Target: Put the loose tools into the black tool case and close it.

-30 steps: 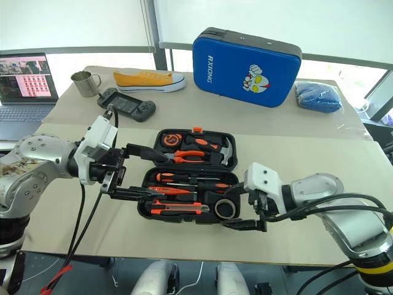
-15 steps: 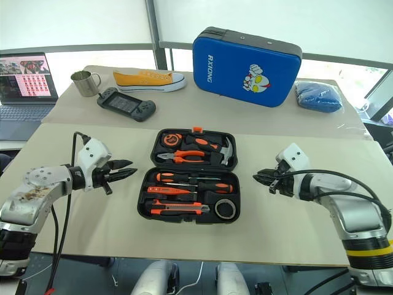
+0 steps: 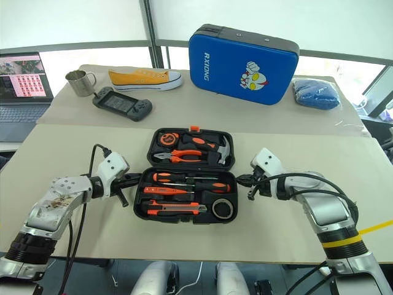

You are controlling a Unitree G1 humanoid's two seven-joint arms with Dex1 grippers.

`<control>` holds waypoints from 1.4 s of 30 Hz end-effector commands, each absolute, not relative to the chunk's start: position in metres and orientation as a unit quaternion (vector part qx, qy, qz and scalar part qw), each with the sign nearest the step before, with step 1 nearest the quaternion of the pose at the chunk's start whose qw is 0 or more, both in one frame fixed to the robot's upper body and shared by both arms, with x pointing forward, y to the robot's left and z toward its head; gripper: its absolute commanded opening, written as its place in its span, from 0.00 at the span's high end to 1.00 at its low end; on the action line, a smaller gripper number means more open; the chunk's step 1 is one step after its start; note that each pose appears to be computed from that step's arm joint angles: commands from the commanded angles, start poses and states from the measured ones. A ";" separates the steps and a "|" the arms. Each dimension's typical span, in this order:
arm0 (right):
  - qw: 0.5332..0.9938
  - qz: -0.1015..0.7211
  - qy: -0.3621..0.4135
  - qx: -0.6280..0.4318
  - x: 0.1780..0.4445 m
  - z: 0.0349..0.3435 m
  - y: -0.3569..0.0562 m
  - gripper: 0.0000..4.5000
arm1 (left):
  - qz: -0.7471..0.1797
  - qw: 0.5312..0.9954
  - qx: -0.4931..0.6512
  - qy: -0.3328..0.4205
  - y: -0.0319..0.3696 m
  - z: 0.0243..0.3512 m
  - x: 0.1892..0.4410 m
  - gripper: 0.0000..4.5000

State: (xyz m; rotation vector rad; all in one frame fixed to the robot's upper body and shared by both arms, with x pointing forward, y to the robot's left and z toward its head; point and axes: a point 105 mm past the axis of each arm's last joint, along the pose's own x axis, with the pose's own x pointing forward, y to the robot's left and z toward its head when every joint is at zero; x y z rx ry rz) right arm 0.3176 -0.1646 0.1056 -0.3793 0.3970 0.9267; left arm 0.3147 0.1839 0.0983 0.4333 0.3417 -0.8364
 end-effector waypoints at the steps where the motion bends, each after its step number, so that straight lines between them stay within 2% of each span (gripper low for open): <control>1: 0.835 0.495 0.152 -0.185 0.304 0.121 -0.145 1.00 | -0.473 0.849 0.200 0.121 0.157 0.113 0.295 0.98; 6: 0.820 0.520 0.159 -0.179 0.283 0.117 -0.142 1.00 | -0.520 0.819 0.194 0.147 0.156 0.102 0.263 0.98; 13: 0.800 0.542 0.193 -0.170 0.247 0.103 -0.146 1.00 | -0.529 0.799 0.218 0.187 0.167 0.082 0.241 0.98; 16: 0.792 0.549 0.214 -0.158 0.231 0.094 -0.148 1.00 | -0.503 0.808 0.236 0.198 0.179 0.075 0.245 0.98; 24: 0.831 0.470 0.239 -0.177 0.247 0.095 -0.185 1.00 | -0.418 0.852 0.201 0.243 0.227 0.082 0.265 0.98; 25: 0.835 0.462 0.241 -0.177 0.249 0.099 -0.191 1.00 | -0.407 0.858 0.190 0.250 0.234 0.085 0.266 0.92; 28: 0.847 0.445 0.238 -0.166 0.257 0.112 -0.199 0.83 | -0.379 0.874 0.137 0.271 0.244 0.095 0.274 0.73; 30: 0.854 0.439 0.234 -0.155 0.262 0.119 -0.200 0.65 | -0.369 0.882 0.101 0.274 0.243 0.103 0.281 0.55; 32: 0.863 0.433 0.227 -0.127 0.271 0.127 -0.197 0.53 | -0.361 0.889 0.054 0.275 0.236 0.112 0.291 0.43; 33: 0.869 0.429 0.222 -0.109 0.278 0.132 -0.192 0.44 | -0.356 0.892 0.020 0.280 0.230 0.117 0.299 0.32; 34: 0.872 0.427 0.219 -0.096 0.283 0.135 -0.189 0.38 | -0.353 0.891 -0.003 0.284 0.225 0.120 0.303 0.27; 37: 0.878 0.416 0.220 -0.091 0.298 0.134 -0.181 0.15 | -0.354 0.886 -0.035 0.297 0.209 0.124 0.315 0.02; 42: 0.877 0.408 0.240 -0.088 0.311 0.125 -0.175 0.15 | -0.369 0.873 -0.027 0.319 0.192 0.117 0.319 0.02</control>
